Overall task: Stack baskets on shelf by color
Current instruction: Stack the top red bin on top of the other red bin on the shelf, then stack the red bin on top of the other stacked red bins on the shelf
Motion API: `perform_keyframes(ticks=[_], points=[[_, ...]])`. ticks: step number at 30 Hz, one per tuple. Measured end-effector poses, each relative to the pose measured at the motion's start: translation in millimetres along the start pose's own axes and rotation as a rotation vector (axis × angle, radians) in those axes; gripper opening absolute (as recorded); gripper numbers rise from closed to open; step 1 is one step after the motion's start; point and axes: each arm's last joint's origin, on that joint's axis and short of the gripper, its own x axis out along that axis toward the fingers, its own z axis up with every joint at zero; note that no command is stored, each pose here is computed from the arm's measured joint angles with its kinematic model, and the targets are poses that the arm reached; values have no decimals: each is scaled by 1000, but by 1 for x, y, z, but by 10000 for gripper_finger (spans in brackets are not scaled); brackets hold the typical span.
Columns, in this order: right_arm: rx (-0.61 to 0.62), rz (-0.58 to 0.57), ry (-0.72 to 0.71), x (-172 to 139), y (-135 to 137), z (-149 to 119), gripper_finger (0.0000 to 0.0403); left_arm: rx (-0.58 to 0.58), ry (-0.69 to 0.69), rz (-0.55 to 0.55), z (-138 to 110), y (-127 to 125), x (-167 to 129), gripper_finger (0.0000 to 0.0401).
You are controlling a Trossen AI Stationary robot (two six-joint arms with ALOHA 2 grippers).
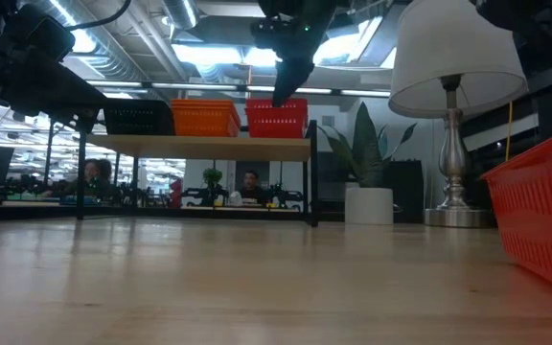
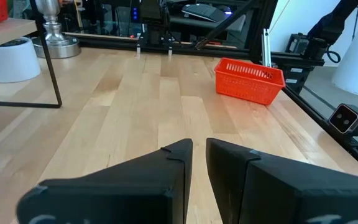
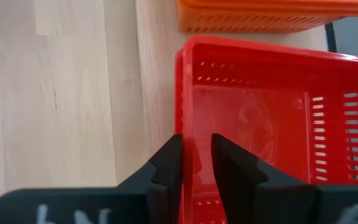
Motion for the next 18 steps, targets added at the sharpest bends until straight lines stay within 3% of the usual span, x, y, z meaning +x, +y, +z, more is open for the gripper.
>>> perform_keyframes(ticks=[10, 13, 18], points=[[8, 21, -18, -32, 16, 9, 85, 0, 0, 0, 0, 0, 0, 39], [129, 65, -3, -42, 31, 7, 85, 0, 0, 0, 0, 0, 0, 39], [353, 282, 159, -57, 72, -3, 85, 0, 0, 0, 0, 0, 0, 39]])
